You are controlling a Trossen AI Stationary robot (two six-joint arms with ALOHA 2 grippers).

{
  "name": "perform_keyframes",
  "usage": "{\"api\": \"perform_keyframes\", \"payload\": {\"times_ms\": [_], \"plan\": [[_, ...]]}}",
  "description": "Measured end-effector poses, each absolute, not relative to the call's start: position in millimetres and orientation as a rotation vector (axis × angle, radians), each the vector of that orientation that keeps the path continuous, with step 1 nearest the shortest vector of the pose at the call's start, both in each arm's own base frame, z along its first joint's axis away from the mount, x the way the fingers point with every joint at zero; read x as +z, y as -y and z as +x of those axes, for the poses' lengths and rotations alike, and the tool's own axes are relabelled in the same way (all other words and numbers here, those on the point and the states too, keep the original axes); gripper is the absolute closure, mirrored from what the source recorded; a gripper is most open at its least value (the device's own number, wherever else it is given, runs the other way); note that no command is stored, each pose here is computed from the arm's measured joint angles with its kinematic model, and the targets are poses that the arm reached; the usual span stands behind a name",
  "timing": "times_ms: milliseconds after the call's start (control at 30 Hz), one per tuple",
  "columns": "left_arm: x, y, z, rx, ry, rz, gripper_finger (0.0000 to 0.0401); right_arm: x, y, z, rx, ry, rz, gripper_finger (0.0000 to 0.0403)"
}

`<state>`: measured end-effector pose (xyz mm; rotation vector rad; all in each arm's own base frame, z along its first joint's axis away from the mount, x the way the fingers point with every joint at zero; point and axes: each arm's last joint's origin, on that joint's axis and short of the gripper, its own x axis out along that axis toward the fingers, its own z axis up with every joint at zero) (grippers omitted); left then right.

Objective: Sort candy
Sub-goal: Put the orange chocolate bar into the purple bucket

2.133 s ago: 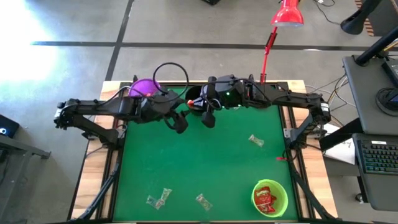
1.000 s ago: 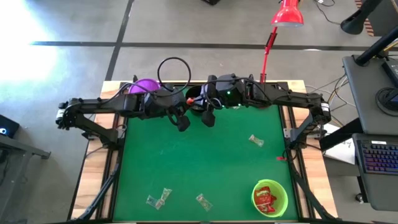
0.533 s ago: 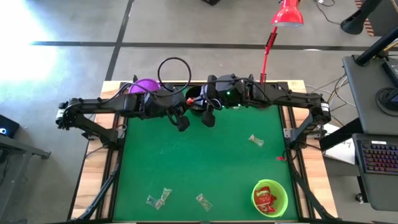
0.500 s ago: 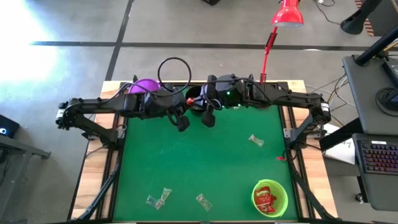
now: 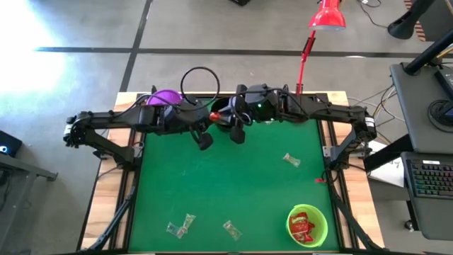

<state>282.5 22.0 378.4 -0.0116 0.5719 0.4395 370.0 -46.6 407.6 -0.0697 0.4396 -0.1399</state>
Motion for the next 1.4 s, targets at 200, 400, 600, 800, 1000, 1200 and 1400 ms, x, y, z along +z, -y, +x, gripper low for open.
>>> {"api": "perform_keyframes", "payload": {"times_ms": [200,400,600,800,1000,1200,1400], "plan": [[372.0,-25.0,274.8,0.541,-0.659,0.029,0.0401,406.7,53.0,366.6,-0.31,-0.477,-0.133,0.0266],[357.3,-38.9,255.2,0.661,-0.868,-0.009,0.0401,398.7,53.5,357.3,-0.345,-0.602,-0.139,0.0257],[344.4,-53.3,239.6,0.751,-1.025,-0.05,0.0401,392.5,54.3,353.2,-0.347,-0.676,-0.127,0.0265],[335.9,-73.9,225.4,0.849,-1.135,-0.081,0.0401,391.1,62.2,352.9,-0.363,-0.686,-0.135,0.0273],[326.0,-99.9,208.2,0.952,-1.244,-0.11,0.0401,389.9,76.1,350.4,-0.4,-0.695,-0.124,0.0272],[304.8,-124.4,190.8,1.004,-1.363,-0.133,0.0401,387.3,94.6,346.0,-0.444,-0.713,-0.119,0.0274],[291.1,-140.5,178.0,1.027,-1.429,-0.148,0.0401,389.6,117.5,340.7,-0.508,-0.691,-0.107,0.0274]]}}
